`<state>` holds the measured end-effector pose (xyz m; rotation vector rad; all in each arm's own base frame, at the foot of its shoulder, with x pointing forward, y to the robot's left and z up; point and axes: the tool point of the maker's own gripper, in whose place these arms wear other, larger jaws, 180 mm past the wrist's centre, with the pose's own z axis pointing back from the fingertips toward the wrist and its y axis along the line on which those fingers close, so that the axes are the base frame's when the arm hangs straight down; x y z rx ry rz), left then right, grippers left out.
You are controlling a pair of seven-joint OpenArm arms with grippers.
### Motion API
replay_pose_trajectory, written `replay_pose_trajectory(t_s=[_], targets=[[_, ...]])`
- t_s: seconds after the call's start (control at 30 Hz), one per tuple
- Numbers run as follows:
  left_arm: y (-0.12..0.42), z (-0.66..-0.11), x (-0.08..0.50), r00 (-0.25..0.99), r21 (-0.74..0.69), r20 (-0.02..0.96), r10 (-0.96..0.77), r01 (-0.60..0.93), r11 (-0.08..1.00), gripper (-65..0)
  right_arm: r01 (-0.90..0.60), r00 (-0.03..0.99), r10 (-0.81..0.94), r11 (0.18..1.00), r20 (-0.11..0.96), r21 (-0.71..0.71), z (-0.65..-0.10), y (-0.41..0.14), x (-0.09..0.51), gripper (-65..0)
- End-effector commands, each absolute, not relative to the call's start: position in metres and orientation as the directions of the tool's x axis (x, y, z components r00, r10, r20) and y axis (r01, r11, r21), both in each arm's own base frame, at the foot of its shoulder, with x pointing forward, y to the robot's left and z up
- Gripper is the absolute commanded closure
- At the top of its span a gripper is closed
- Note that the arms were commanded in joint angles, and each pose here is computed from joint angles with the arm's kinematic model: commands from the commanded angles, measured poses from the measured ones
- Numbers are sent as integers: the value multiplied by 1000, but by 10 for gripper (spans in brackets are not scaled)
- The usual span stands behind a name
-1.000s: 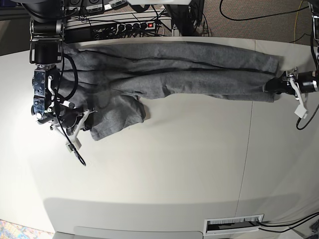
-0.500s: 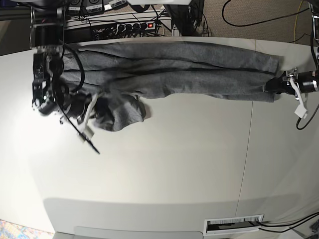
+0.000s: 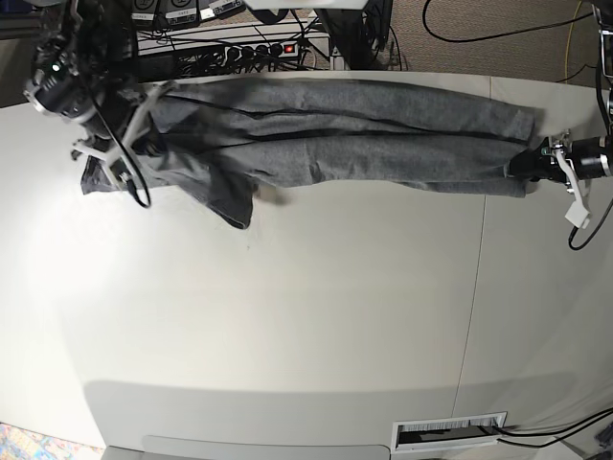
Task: Fold the T-shirt properly
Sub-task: 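Fold the loose sleeve flap onto the shirt with the right gripper, then regrasp the folded end with the right gripper and straighten the strip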
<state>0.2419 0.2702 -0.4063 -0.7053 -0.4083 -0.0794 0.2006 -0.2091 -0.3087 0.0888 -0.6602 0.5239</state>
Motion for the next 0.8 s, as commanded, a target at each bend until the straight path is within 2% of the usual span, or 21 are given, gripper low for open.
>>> replay_pose_trajectory(t_s=[0.0, 0.23, 0.5, 0.77], targets=[[281, -413, 232, 939, -574, 344, 14, 198, 795, -200, -488, 635, 442, 865, 634, -114, -296, -212, 203, 0], [281, -413, 231, 939, -573, 343, 13, 198, 795, -200, -440, 668, 425, 888, 611, -136, -294, -233, 190, 0], [281, -414, 231, 940, -569, 341, 9, 199, 798, -200, -442, 727, 441, 887, 526, -133, -308, -241, 170, 0], [281, -414, 231, 940, -569, 341, 9, 199, 798, -200, -421, 783, 496, 867, 376, -267, -319, -275, 153, 0]])
